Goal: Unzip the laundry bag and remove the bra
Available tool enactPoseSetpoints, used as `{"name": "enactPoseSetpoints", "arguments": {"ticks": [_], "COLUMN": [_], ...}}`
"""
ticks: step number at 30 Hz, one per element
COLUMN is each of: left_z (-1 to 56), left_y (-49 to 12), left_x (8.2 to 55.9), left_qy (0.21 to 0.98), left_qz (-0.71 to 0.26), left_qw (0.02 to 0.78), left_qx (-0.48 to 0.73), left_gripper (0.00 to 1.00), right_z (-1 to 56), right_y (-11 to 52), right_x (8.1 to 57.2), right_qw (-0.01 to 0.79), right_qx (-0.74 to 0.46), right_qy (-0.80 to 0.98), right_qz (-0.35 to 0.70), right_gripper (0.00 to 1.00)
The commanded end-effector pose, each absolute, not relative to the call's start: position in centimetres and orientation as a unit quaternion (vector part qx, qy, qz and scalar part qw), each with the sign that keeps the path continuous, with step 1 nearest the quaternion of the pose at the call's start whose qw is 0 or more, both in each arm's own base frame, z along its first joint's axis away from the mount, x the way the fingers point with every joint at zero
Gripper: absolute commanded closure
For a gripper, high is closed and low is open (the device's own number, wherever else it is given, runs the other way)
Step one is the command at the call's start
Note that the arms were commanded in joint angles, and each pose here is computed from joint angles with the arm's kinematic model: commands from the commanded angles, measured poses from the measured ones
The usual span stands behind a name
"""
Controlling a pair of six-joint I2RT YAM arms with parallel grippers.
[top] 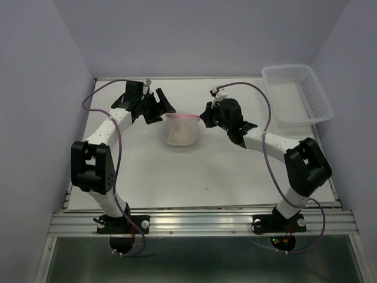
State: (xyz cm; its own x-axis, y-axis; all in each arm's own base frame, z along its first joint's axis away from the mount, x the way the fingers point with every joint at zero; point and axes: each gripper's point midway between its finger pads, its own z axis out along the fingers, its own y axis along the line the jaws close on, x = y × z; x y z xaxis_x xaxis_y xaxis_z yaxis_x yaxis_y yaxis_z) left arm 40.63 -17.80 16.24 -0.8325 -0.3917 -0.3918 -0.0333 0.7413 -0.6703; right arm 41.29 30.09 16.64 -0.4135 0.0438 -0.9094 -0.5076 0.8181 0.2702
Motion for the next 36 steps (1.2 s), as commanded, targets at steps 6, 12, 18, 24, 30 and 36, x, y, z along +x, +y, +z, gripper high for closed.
{"name": "enactPoseSetpoints", "arguments": {"ticks": [6,12,18,24,30,36], "left_z": [21.2,26.7,31.6,32.3,29.7,26.1], "left_y": [-17.6,-21.2,-23.5,-24.8,-25.1,-25.8], "left_x": [41.0,38.8,37.3,37.6,38.9,38.2], "left_qy": [0.891,0.818,0.706,0.651,0.626,0.611], "left_qz": [-0.277,-0.24,-0.255,-0.258,-0.221,-0.244], "left_qw": [0.354,0.485,0.55,0.569,0.56,0.491], "left_qx": [-0.065,0.195,0.366,0.43,0.496,0.571], "left_gripper": [0.08,0.08,0.01,0.01,0.01,0.01], "right_z": [22.6,23.1,23.1,24.3,26.1,26.4], "right_y": [31.5,32.6,32.7,32.9,33.0,32.9], "right_x": [40.9,39.9,39.8,40.1,41.2,41.5], "right_qw": [0.562,0.543,0.532,0.536,0.541,0.524], "right_qx": [-0.189,-0.213,-0.229,-0.256,-0.266,-0.28], "right_qy": [0.76,0.762,0.768,0.761,0.749,0.75], "right_qz": [0.264,0.28,0.273,0.261,0.275,0.292], "right_gripper": [0.99,0.99,0.99,0.99,0.99,0.99]}}
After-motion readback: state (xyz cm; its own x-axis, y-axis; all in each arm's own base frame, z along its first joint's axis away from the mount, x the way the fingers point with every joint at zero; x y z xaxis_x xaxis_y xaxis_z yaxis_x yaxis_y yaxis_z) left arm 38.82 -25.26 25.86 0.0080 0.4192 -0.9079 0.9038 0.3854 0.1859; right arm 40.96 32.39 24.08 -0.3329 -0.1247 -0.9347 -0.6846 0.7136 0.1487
